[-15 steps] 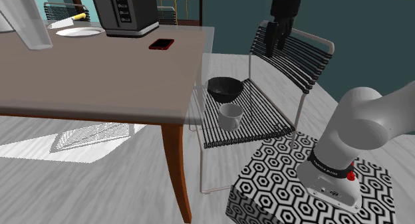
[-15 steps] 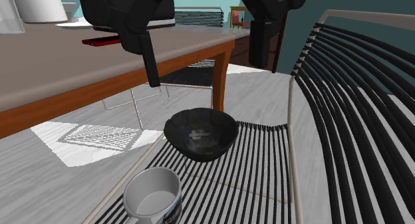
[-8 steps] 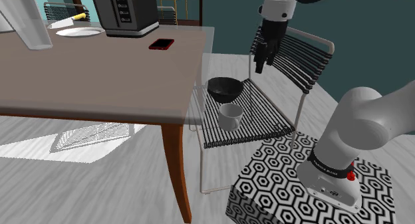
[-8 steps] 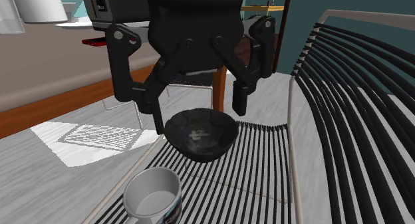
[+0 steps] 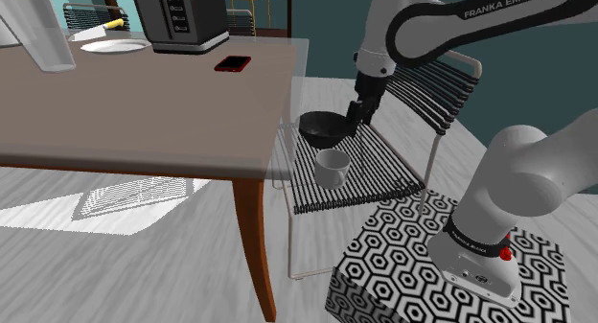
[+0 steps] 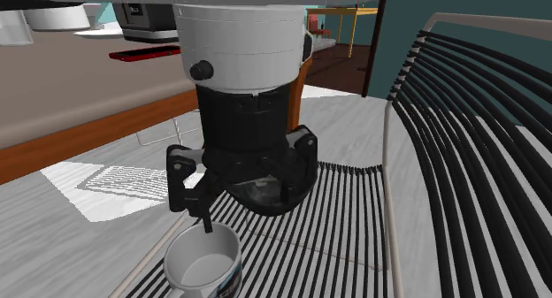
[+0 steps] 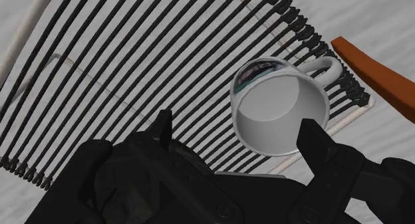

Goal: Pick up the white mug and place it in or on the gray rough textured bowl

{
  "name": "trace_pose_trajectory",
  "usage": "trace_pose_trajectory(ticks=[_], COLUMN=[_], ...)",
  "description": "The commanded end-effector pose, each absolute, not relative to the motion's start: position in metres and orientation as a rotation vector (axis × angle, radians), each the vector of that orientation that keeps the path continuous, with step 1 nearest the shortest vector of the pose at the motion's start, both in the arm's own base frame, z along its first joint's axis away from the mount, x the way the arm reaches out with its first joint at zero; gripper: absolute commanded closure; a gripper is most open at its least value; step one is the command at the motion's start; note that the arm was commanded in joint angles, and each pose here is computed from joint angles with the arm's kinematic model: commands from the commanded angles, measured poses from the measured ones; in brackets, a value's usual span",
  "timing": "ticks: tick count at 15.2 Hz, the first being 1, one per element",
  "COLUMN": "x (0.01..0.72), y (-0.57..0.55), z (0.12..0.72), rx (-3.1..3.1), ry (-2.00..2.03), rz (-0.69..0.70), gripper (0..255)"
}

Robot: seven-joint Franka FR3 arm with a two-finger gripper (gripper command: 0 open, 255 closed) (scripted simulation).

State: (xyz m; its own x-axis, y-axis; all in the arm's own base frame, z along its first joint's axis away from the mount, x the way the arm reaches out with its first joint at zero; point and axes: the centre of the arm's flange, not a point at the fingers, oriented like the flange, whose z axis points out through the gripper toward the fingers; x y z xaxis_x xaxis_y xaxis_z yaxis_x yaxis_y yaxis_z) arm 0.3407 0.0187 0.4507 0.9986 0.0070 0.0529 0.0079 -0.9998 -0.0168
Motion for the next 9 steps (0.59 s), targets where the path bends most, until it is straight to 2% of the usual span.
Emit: trace_pose_trajectory(ticks=[1, 5, 9], x=[0.351, 0.369, 0.372], y=[0.021, 0.025, 0.026], z=[0.427, 0.379, 0.359], rx=[-3.111, -3.086, -3.084], ry=[-0.022, -0.043, -0.045], rz=[-0.105, -0.138, -0.141], gripper=[0, 0, 0])
